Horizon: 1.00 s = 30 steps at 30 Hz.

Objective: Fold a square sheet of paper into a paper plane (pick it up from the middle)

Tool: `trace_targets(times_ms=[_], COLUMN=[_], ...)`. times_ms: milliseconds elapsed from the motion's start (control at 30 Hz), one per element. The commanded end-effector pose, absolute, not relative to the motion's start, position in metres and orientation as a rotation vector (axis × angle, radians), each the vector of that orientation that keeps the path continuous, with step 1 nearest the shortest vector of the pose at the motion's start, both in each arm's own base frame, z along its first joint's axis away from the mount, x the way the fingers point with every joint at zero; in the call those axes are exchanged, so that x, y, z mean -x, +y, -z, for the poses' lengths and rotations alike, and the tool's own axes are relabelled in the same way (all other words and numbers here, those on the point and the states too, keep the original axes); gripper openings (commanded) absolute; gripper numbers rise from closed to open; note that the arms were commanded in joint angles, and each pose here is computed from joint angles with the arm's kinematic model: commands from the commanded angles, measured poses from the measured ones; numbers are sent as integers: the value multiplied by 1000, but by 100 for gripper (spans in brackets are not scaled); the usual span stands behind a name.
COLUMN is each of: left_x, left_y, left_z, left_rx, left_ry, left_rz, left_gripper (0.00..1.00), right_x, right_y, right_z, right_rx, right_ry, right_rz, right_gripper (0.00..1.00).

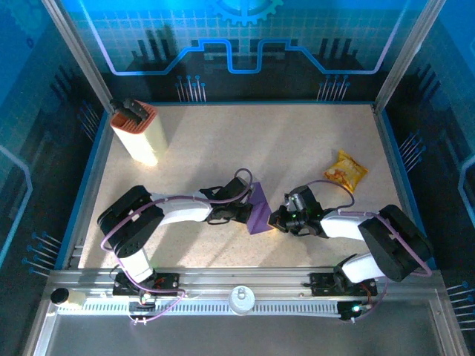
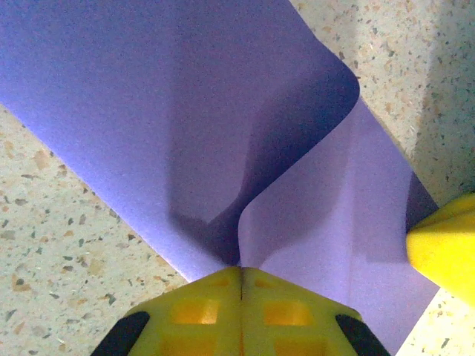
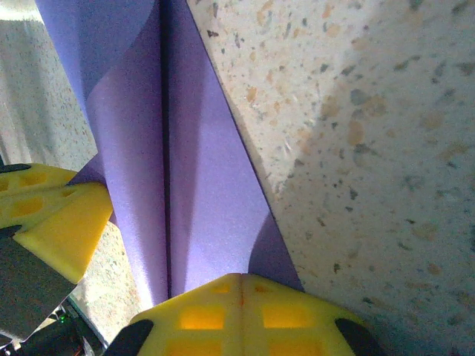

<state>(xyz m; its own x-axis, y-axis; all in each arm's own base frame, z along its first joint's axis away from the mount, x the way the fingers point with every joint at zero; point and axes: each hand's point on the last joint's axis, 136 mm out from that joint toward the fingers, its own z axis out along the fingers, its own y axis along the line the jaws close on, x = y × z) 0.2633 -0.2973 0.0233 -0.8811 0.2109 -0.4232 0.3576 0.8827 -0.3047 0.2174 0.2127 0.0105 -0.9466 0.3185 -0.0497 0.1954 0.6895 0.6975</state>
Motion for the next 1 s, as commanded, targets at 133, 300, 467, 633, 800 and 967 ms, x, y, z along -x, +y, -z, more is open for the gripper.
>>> trace_targets(times_ms=[133, 300, 467, 633, 800, 967], left_x=[-272, -273, -266, -267, -268, -266], left_y=[-304, -300, -300, -301, -304, -298], left_z=[-24, -22, -15, -20, -25, -15], left_rx=[-453, -444, -457, -457, -468, -460], left_ry=[2648, 2653, 2668, 2652, 2642, 2679], left_rz=[520, 502, 528, 542, 550, 503], left_gripper=[8, 8, 8, 8, 8, 8], right_x=[-206, -206, -205, -206, -205, -205], right_y=[199, 199, 198, 198, 198, 197], right_z=[6, 6, 6, 7, 7, 7], right_rx=[-472, -470, -466, -469, -470, -471], right_ry=[2810, 2814, 2816, 2815, 2817, 2819], right_rz=[-1008, -1004, -999, -998, -996, -993], right_gripper=[8, 8, 8, 8, 8, 8])
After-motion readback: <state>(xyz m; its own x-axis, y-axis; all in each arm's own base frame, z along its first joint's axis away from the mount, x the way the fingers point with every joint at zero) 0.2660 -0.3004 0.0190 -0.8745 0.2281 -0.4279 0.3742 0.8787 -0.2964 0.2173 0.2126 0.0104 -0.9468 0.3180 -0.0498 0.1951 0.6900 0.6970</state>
